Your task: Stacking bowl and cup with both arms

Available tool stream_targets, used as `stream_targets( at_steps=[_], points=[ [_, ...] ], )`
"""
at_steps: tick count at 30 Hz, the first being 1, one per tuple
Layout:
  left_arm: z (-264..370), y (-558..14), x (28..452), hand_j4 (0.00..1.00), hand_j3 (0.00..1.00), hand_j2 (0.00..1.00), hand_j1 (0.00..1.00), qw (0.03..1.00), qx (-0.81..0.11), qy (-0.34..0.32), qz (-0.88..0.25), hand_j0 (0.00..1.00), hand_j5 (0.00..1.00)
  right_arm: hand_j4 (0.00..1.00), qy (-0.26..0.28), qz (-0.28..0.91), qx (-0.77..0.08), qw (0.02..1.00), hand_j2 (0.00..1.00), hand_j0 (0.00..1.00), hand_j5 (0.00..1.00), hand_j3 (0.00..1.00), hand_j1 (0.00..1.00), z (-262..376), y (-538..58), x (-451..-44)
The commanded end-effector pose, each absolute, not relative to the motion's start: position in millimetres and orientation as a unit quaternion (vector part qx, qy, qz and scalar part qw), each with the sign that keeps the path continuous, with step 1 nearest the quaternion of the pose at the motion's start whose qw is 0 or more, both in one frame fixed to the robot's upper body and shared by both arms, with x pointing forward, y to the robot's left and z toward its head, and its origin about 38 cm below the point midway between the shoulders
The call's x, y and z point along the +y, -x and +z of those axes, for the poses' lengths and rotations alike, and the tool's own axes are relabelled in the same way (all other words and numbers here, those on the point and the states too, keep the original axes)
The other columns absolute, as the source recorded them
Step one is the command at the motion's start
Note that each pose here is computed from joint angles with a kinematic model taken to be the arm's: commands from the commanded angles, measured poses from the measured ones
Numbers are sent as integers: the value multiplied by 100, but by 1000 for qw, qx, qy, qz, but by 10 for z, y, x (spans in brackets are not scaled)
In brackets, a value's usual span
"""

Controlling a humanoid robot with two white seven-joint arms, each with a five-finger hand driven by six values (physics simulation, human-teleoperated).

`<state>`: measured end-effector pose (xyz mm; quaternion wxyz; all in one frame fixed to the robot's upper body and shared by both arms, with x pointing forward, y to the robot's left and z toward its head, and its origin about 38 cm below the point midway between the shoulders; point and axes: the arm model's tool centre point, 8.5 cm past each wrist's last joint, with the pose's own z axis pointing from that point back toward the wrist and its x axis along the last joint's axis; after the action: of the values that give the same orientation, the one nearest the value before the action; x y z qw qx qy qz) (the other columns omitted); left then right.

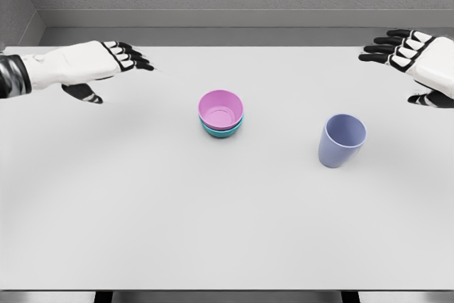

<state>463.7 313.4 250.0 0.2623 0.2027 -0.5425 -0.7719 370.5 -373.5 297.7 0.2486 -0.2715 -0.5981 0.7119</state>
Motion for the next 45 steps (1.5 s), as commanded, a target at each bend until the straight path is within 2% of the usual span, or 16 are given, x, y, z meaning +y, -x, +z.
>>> stream_targets(
  at_steps=[1,6,7,11,14,19,30,45],
  points=[
    [2574,-4611,3289,100,100,100,100,276,-545,-207,-764,100,100,100,257,755,-530,290,100,100,100,100,100,2832,-3726,-3766],
    [2614,-4609,3333,100,100,100,100,278,-545,-212,-762,100,100,100,247,788,-491,278,100,100,100,100,100,2891,-3732,-3715],
    [2616,-4608,3339,100,100,100,100,278,-545,-212,-762,100,100,100,242,797,-494,250,100,100,100,100,100,2957,-3710,-3615],
    [2608,-4608,3344,100,100,100,100,279,-545,-212,-762,100,100,100,238,795,-502,246,100,100,100,100,100,2980,-3730,-3561],
    [2608,-4609,3329,100,100,100,100,278,-545,-211,-763,100,100,100,196,798,-521,232,100,100,100,100,100,2916,-3800,-3273],
    [2609,-4608,3336,100,100,100,100,278,-544,-212,-763,100,100,100,150,802,-513,265,100,100,100,100,100,2603,-3793,-3150],
    [2610,-4604,3329,100,100,100,100,277,-544,-212,-763,100,100,100,135,807,-493,295,100,100,100,100,100,2366,-3838,-3286],
    [2596,-4603,3338,100,100,100,100,278,-542,-212,-764,100,100,100,126,808,-491,301,100,100,100,100,100,2287,-3990,-3170]
  ],
)
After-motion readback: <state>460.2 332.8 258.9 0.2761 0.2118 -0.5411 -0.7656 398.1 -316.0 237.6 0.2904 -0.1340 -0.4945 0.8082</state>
